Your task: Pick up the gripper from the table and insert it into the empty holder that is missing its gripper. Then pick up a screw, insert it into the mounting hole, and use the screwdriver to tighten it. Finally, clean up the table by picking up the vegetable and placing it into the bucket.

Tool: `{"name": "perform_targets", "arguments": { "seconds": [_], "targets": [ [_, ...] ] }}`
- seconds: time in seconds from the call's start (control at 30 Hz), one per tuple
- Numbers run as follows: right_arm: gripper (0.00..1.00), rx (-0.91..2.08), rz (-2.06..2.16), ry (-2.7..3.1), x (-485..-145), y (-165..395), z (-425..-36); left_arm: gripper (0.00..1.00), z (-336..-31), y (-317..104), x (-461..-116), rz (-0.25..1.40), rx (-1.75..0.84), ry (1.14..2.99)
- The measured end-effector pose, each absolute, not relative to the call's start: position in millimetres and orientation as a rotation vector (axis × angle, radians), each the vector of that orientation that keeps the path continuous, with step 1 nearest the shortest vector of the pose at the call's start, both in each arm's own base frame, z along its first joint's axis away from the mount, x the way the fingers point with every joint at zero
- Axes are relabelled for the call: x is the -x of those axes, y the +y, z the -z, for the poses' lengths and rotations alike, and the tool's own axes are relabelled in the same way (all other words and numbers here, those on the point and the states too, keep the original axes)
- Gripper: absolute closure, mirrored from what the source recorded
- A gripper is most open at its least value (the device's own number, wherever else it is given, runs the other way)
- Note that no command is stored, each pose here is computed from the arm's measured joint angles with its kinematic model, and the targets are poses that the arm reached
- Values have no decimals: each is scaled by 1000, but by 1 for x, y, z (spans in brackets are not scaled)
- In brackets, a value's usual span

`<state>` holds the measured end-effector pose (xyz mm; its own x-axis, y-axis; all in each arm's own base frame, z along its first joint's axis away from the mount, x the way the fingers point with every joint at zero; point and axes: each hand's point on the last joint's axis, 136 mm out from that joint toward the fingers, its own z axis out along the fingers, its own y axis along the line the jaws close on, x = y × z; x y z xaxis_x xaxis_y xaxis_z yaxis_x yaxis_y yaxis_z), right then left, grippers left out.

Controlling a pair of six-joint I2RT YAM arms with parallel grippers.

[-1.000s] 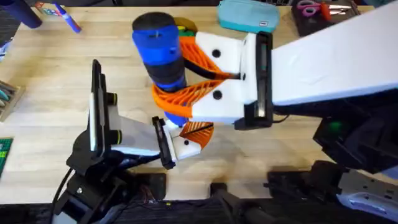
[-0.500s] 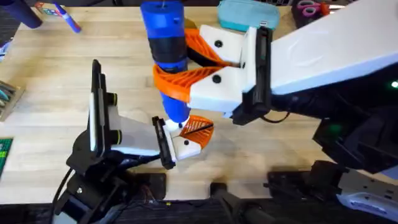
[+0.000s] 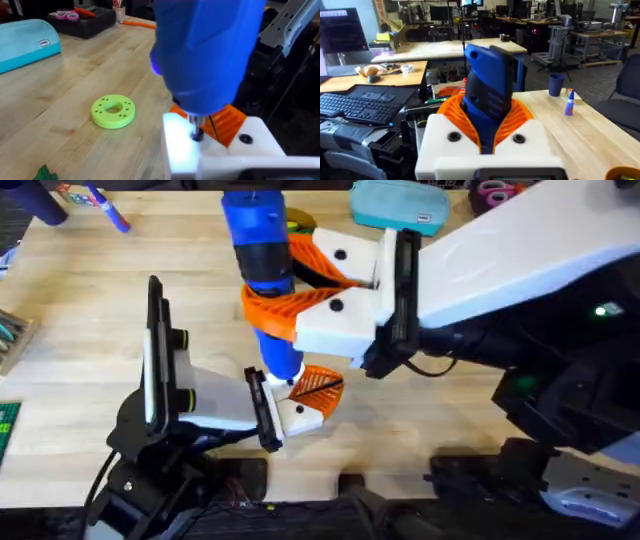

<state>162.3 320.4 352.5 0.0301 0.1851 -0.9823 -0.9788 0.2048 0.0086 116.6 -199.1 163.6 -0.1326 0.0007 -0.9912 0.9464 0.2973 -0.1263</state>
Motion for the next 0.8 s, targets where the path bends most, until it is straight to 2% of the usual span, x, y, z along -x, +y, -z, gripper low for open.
{"name": "perform_targets", "arguments": {
  "seconds": [0.8],
  "targets": [
    [916,928,-1131,1153,-162,320,-352,995,-164,-198,-121,1041,-910,1456]
  ]
}}
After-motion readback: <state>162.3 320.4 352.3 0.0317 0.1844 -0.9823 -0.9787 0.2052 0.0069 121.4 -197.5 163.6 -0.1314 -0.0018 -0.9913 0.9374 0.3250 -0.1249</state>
